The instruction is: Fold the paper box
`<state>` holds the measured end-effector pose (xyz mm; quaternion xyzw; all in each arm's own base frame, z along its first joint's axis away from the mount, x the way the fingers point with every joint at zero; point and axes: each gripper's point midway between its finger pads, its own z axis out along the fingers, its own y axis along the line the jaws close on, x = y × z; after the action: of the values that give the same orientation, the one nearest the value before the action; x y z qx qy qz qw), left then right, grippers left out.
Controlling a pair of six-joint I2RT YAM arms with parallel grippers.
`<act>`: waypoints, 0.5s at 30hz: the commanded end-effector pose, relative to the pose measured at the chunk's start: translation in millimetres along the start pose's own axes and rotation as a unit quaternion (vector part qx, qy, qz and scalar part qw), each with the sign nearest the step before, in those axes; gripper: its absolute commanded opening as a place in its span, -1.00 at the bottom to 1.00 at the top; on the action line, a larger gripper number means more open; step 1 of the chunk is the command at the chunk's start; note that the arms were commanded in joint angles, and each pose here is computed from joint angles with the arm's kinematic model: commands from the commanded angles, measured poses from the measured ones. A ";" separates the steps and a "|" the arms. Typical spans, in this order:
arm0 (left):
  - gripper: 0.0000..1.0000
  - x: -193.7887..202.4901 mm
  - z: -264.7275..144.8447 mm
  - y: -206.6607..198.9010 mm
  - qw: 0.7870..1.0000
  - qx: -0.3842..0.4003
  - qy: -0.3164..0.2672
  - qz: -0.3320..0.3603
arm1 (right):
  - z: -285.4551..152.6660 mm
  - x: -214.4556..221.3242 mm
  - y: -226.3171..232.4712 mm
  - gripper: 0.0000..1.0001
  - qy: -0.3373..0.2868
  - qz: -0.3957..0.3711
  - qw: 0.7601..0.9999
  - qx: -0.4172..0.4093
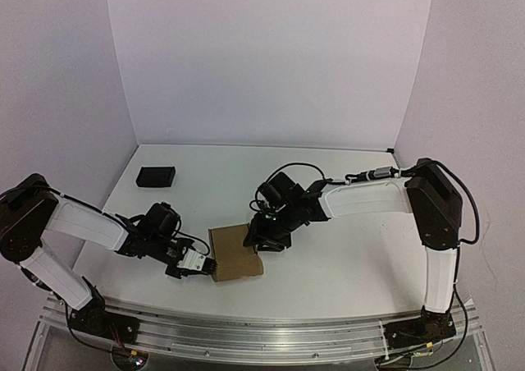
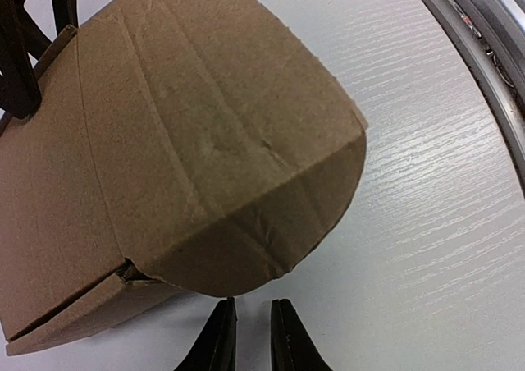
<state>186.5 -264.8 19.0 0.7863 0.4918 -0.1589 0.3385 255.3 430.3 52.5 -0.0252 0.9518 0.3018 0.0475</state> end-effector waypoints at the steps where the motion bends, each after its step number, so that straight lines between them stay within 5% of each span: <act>1: -0.66 -11.7 -10.3 7.3 1.000 -0.007 -0.017 0.016 | -16.8 3.5 6.4 -0.12 -0.008 -0.002 1.000 -0.003; 9: -0.72 -60.2 -38.6 -3.6 0.994 0.018 -0.102 0.017 | -20.0 3.4 7.7 -0.12 -0.011 0.004 1.000 -0.004; 15: -0.83 -39.4 -13.2 -11.9 0.997 0.045 -0.041 -0.036 | -16.9 3.3 5.2 -0.08 -0.008 0.006 1.000 0.000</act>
<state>153.6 -278.0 61.1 0.7862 0.4542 -0.2184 0.3576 252.8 426.4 53.1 -0.0190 0.9531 0.2985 0.0453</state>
